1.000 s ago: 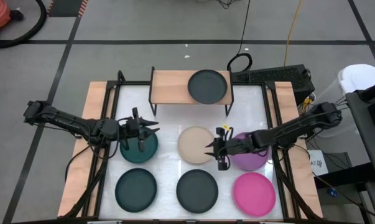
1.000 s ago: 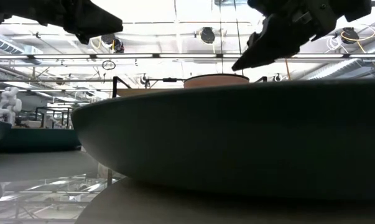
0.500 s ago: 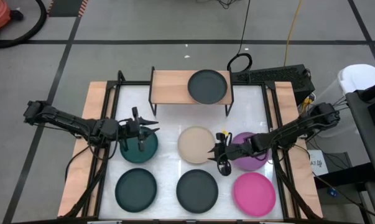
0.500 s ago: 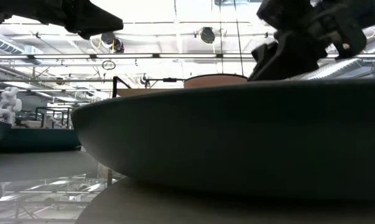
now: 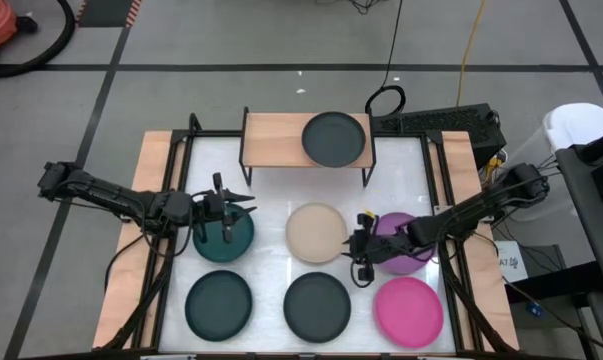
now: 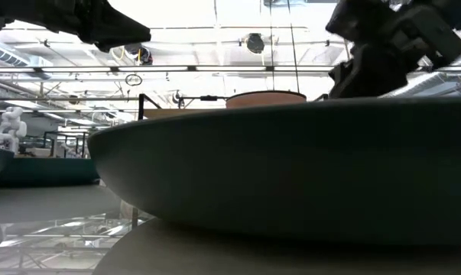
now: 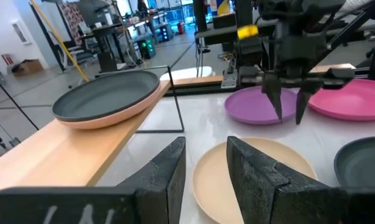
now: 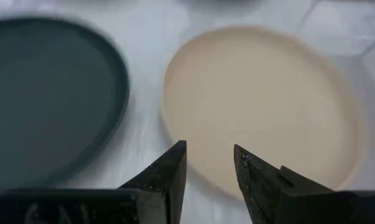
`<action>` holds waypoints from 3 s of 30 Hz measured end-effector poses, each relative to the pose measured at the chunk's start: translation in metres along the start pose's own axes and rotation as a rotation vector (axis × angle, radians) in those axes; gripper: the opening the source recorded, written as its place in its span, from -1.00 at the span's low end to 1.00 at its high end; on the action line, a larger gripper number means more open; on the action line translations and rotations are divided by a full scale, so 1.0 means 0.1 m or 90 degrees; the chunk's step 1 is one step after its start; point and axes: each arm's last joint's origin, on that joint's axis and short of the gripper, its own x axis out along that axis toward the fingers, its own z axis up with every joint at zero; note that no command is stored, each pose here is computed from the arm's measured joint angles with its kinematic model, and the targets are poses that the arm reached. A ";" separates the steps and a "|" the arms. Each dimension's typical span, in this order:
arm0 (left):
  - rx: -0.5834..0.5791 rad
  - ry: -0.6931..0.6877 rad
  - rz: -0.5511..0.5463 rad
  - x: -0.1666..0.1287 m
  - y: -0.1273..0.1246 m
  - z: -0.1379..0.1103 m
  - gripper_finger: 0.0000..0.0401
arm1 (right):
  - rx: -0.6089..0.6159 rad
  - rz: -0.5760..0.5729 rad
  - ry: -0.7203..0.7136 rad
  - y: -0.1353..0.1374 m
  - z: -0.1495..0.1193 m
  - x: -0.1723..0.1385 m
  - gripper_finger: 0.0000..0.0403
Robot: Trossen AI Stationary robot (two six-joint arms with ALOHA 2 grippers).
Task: Place and stack plates onto a shelf
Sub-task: Stack the purple plate on top of the black plate on the shelf
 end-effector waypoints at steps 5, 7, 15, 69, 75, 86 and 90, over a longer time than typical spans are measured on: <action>-0.014 0.003 0.000 0.00 0.00 0.00 -0.39 | 0.002 -0.056 -0.023 0.01 0.13 -0.09 -0.42; -0.017 0.003 -0.001 0.00 0.00 -0.01 -0.39 | 0.006 -0.075 -0.005 0.03 0.19 -0.13 -0.42; -0.028 0.009 -0.001 0.00 0.00 -0.02 -0.39 | 0.066 -0.164 0.116 0.08 0.22 -0.23 -0.50; -0.084 0.052 -0.039 -0.04 -0.09 -0.08 -0.39 | 0.404 -0.261 0.433 -0.11 -0.51 0.06 -0.72; -0.084 0.053 -0.039 -0.04 -0.09 -0.08 -0.39 | 0.397 -0.262 0.436 -0.12 -0.53 0.06 -0.73; -0.083 0.054 -0.039 -0.04 -0.09 -0.08 -0.39 | 0.340 -0.328 0.466 -0.15 -0.40 -0.04 -0.98; -0.083 0.056 -0.039 -0.04 -0.09 -0.09 -0.39 | 0.323 -0.358 0.428 -0.13 -0.21 -0.10 -0.99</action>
